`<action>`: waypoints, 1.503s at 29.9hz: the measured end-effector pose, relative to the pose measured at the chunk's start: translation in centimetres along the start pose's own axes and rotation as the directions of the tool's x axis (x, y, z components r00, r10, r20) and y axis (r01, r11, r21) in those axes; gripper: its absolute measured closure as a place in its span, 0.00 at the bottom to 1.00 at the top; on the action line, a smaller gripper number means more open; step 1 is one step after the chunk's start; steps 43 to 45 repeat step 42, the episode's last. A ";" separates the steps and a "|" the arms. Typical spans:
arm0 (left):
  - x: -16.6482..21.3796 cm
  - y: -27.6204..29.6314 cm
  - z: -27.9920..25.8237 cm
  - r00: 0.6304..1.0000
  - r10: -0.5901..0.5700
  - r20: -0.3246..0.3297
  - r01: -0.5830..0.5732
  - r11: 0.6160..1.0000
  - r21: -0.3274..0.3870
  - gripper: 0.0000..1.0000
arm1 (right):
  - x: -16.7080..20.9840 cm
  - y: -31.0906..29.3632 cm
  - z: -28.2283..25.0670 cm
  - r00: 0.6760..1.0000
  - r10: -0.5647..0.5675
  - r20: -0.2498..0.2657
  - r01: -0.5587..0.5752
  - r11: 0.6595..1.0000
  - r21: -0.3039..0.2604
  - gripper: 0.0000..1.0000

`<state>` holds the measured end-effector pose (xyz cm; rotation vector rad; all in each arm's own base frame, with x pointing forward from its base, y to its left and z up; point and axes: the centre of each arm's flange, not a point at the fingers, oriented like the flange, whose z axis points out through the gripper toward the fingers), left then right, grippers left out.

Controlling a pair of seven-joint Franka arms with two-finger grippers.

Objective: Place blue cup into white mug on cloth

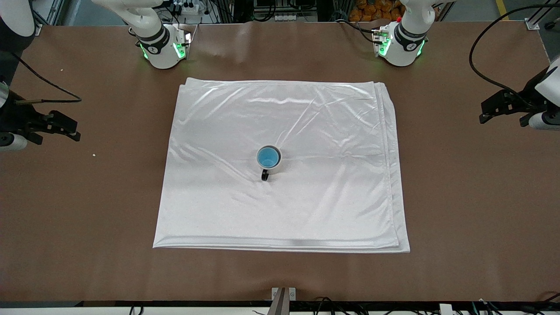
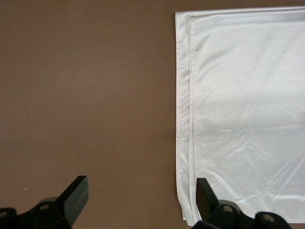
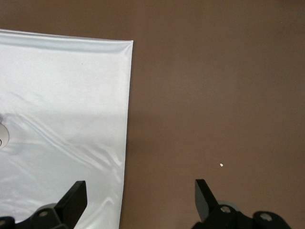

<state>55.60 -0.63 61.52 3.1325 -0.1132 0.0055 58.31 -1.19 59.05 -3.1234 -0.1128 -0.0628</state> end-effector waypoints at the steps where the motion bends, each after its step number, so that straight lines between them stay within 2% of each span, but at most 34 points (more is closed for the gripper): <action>1: 0.0 0.0 0.0 1.000 -0.001 0.002 0.001 1.000 0.000 0.00 | 0.0 0.0 0.0 1.000 0.000 0.000 0.000 1.000 0.000 0.00; 7: -0.2 -0.1 0.1 1.000 -0.001 0.015 0.001 1.000 0.001 0.00 | 0.0 0.0 0.0 1.000 0.000 0.000 0.000 1.000 0.000 0.00; 15: -0.5 -0.4 0.4 0.998 0.025 0.050 -0.027 0.998 0.048 0.00 | 0.0 0.0 0.0 1.000 0.000 0.000 0.000 1.000 0.000 0.00; 45: -0.5 0.1 0.4 0.998 0.045 0.051 -0.047 0.998 0.048 0.00 | 0.0 0.0 0.0 1.000 0.001 0.000 -0.001 1.000 0.000 0.00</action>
